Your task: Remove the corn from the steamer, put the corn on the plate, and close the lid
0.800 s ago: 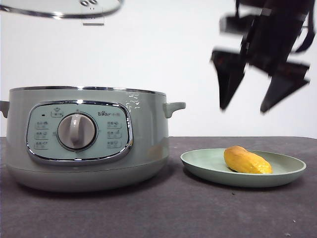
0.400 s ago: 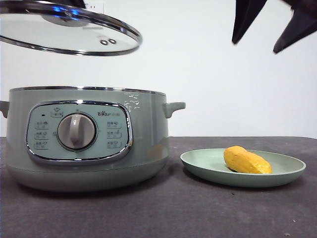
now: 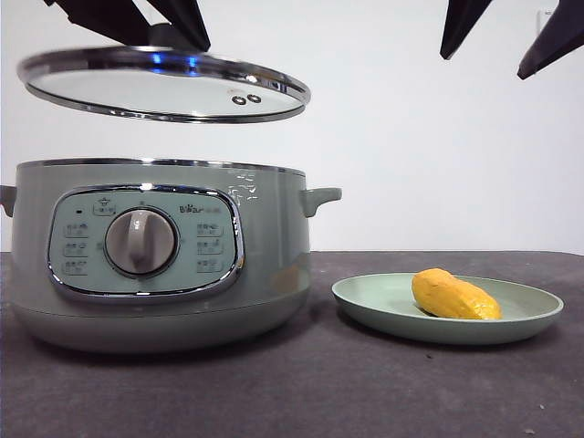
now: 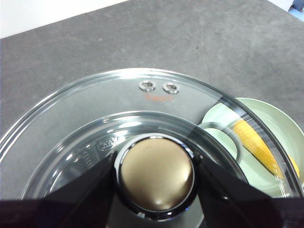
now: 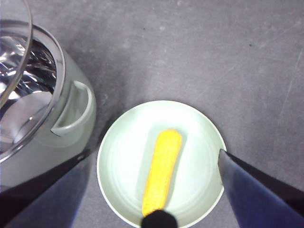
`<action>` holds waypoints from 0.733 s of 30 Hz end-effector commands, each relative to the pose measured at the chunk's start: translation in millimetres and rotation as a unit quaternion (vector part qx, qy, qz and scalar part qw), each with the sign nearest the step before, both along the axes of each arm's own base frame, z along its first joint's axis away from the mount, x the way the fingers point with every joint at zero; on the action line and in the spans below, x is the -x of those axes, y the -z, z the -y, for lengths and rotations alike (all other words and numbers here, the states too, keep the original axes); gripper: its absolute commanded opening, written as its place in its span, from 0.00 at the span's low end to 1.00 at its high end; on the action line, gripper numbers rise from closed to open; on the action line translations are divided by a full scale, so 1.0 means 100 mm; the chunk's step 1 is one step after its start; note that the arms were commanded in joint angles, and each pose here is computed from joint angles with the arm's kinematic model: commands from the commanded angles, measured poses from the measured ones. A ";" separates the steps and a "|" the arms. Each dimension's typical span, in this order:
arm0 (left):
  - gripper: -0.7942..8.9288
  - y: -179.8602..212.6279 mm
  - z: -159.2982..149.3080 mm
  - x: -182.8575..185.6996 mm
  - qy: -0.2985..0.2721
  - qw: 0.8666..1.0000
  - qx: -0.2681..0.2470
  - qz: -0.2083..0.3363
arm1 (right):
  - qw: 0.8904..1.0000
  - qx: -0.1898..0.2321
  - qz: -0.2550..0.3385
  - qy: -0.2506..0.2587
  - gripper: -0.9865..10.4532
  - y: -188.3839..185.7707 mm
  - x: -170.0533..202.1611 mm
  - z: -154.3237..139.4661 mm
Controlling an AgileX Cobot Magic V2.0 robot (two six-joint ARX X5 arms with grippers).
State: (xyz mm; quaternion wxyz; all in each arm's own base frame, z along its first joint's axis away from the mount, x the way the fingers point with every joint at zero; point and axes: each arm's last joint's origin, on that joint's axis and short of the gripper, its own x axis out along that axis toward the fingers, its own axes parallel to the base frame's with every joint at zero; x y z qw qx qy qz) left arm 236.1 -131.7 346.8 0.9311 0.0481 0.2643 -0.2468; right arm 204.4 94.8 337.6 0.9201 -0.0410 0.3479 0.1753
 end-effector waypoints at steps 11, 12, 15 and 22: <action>0.07 -0.08 0.00 -0.01 -0.013 0.999 0.018 0.026 | 1.000 0.000 -0.004 0.004 0.47 0.03 -0.01 0.00; 0.07 -0.06 0.00 -0.01 -0.013 0.999 0.017 0.025 | 1.000 -0.001 -0.004 0.004 0.47 0.03 -0.01 0.00; 0.07 0.05 0.01 -0.02 -0.015 1.000 0.018 0.019 | 1.000 -0.001 -0.005 0.004 0.47 0.03 -0.01 0.00; 0.07 0.20 0.01 -0.02 -0.014 1.000 0.012 0.011 | 1.000 0.000 -0.005 0.004 0.47 0.03 -0.01 0.00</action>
